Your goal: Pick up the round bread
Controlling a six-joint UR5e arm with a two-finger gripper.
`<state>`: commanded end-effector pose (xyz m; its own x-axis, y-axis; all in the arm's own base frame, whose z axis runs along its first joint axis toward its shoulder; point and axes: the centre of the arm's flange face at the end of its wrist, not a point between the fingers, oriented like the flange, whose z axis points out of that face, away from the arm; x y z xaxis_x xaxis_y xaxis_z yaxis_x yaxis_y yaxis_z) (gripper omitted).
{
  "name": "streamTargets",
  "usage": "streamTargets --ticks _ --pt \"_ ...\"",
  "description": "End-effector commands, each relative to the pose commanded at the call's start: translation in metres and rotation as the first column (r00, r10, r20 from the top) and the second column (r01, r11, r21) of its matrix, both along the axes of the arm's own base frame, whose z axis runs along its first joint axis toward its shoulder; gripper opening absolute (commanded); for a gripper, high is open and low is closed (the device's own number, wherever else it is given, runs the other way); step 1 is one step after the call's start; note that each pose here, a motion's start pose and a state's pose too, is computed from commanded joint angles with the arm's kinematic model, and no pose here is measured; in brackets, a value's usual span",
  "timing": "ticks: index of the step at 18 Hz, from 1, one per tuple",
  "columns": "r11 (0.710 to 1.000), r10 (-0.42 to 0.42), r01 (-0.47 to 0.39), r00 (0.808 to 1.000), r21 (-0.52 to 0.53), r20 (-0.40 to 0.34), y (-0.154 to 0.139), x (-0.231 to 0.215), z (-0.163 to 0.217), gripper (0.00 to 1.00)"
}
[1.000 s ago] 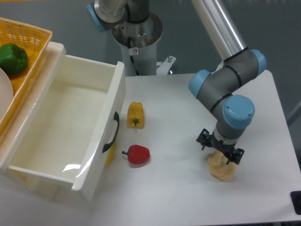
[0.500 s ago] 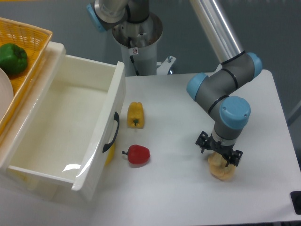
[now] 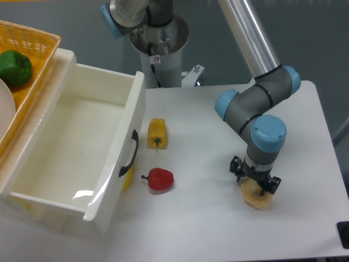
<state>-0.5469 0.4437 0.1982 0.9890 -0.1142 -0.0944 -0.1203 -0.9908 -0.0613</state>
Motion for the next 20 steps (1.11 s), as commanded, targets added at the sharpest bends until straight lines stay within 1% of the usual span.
streamTargets --ticks 4,6,9,12,14,15,18,20 --pt "1.000 0.015 -0.015 1.000 0.011 -0.011 0.002 -0.005 0.009 0.00" --pt "0.999 0.041 -0.040 0.999 0.016 -0.011 0.001 -0.006 0.012 0.00" --pt "0.997 0.075 -0.075 0.997 0.026 -0.010 0.001 -0.013 0.026 0.00" --pt "0.996 0.076 -0.077 0.997 0.034 0.033 0.003 -0.027 0.047 0.00" --pt "0.996 0.079 -0.081 0.995 0.024 0.054 -0.004 -0.036 0.055 0.00" --pt "0.998 0.057 -0.058 0.997 0.020 0.058 -0.004 -0.037 0.059 0.00" --pt "0.998 -0.056 0.056 0.996 0.004 0.064 -0.002 -0.041 0.074 0.00" --pt "0.997 -0.078 0.079 0.993 -0.009 0.085 -0.001 -0.045 0.082 0.00"
